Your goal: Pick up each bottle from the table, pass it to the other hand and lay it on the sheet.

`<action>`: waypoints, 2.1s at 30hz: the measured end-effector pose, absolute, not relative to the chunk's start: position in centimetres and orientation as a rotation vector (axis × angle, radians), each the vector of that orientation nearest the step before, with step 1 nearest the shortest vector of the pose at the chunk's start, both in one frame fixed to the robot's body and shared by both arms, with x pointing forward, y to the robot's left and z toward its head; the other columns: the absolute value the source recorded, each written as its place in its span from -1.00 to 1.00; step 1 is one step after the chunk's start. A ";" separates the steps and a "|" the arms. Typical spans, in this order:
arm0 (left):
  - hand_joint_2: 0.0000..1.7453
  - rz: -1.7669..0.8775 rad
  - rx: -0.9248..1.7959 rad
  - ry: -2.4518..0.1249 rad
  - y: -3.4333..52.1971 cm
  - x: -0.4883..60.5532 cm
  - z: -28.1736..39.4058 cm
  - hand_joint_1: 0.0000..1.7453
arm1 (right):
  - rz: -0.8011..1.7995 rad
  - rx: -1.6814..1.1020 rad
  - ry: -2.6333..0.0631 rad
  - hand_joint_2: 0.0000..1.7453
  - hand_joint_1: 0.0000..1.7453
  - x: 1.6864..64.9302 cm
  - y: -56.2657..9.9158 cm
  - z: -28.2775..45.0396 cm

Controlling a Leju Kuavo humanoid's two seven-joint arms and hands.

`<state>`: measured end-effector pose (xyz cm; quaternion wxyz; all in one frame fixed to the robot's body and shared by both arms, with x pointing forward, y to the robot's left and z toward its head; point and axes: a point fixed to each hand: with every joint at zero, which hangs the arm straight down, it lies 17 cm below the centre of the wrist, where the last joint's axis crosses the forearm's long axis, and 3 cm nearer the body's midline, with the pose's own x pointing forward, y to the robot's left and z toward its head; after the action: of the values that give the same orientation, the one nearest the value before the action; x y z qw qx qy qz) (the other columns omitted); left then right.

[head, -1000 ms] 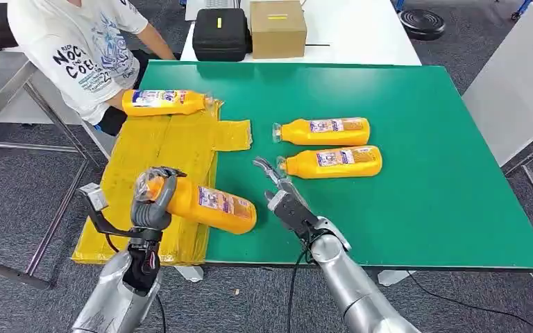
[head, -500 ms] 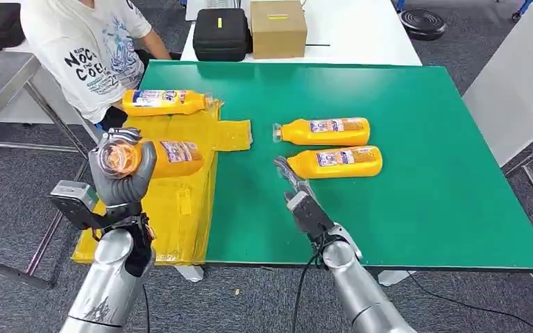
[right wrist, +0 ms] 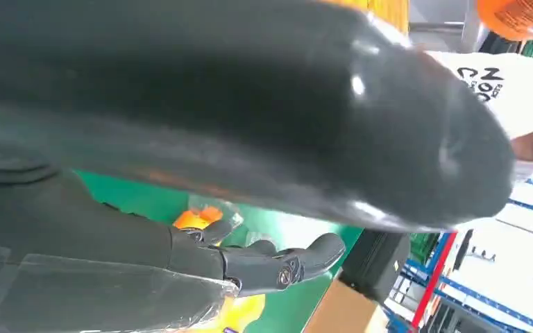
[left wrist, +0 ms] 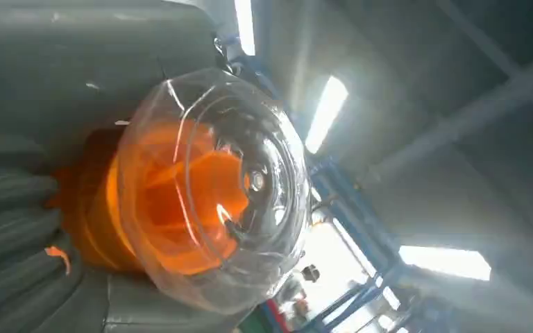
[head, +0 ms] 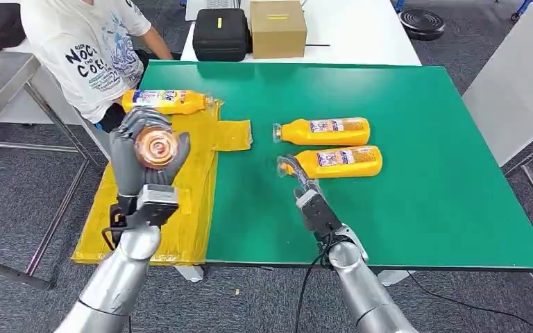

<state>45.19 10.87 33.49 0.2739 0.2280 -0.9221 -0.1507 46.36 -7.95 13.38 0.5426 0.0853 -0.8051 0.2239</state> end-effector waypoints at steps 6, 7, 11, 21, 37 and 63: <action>1.00 -0.791 0.813 -2.367 6.7 46.3 29.3 1.00 | 0.517 0.202 -1.909 -1.00 -1.00 46.6 -8.5 13.4; 1.00 -0.846 0.846 -2.338 6.4 46.5 28.4 1.00 | 0.516 0.205 -1.908 -1.00 -1.00 46.6 -8.5 13.4; 1.00 -1.033 0.885 -2.219 5.4 47.5 24.5 1.00 | 0.511 0.205 -1.906 -1.00 -1.00 46.6 -8.8 13.3; 1.00 -1.376 0.868 -1.914 6.1 49.2 14.6 1.00 | 0.478 0.195 -1.913 -1.00 -1.00 47.1 -10.2 13.7; 1.00 -1.607 0.971 -1.520 11.1 50.6 4.5 1.00 | 0.466 0.160 -1.948 -1.00 -1.00 47.0 -11.7 14.6; 1.00 -1.666 1.056 -1.389 12.9 49.7 1.3 1.00 | 0.497 0.160 -1.931 -1.00 -1.00 46.7 -11.5 14.0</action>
<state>49.71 12.86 1.30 0.3564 0.4091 -0.5378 -0.6453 46.69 -11.45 14.02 0.5402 0.0674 -0.8123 0.2093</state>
